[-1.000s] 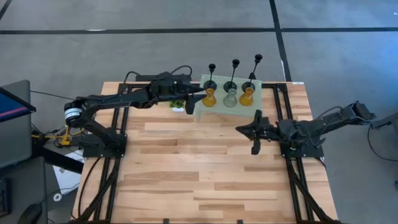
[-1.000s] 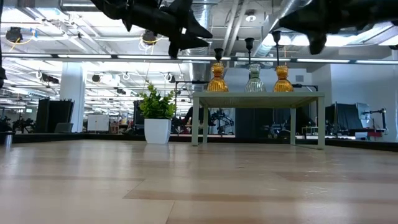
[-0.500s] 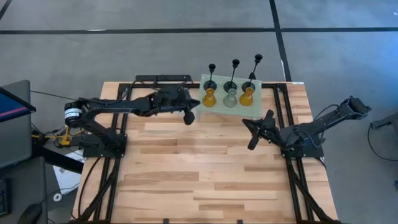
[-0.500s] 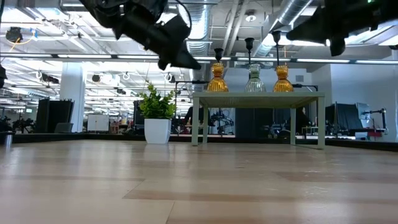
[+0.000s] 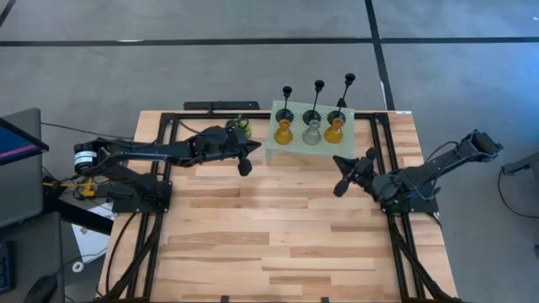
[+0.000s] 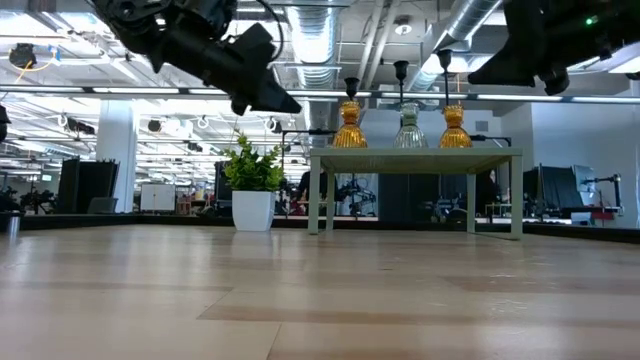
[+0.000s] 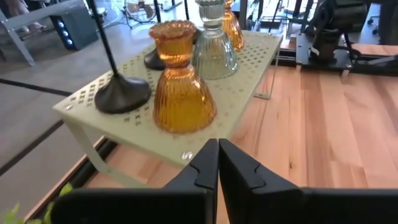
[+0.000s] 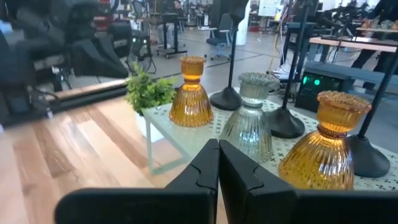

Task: Pick & Place candle stick holders
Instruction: Adjust the gold glass candle holder on the shelf

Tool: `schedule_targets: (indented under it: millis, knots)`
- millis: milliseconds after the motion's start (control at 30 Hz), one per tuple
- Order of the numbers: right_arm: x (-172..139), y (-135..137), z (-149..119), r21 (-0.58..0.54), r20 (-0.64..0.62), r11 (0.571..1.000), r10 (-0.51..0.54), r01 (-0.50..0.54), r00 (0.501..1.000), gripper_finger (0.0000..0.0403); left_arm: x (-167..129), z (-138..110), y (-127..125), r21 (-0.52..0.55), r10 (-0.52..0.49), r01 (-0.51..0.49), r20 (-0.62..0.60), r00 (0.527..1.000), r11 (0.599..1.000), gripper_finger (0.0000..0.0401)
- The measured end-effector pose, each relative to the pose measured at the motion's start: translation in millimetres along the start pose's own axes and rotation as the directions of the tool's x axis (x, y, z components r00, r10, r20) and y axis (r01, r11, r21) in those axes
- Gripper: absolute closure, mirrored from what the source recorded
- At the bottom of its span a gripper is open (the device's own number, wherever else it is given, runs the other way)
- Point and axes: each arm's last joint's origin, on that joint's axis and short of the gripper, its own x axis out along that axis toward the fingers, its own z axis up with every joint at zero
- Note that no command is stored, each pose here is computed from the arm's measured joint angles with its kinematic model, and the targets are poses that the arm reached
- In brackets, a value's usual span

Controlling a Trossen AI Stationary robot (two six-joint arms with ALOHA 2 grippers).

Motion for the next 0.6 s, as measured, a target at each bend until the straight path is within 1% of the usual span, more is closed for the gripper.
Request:
schedule_targets:
  millis: [233,367,467,533,600]
  knots:
    - [-3,0,-7,-0.084,-0.034,0.996,0.009,-0.011,0.999,0.0403,-21,-12,1,-0.008,0.003,-0.003,0.03,1.0,1.0,0.0389]
    - [2,-4,-7,-0.091,-0.037,0.995,-0.032,0.029,0.999,0.0403,-29,-21,1,-0.01,0.003,-0.003,0.03,1.0,1.0,0.0389]
    - [7,-7,-6,-0.082,-0.039,0.995,-0.056,0.053,0.998,0.0403,-33,-29,1,-0.047,0.002,-0.001,0.018,1.0,0.999,0.0389]
    - [9,-6,0,-0.063,-0.049,0.998,-0.026,0.023,0.998,0.0403,-35,-34,0,-0.067,-0.006,0.006,0.007,1.0,0.998,0.0389]
    - [12,-3,13,-0.021,-0.052,0.999,0.043,-0.044,0.998,0.0403,-36,-37,-1,-0.076,-0.031,0.032,0.006,0.999,0.997,0.0389]
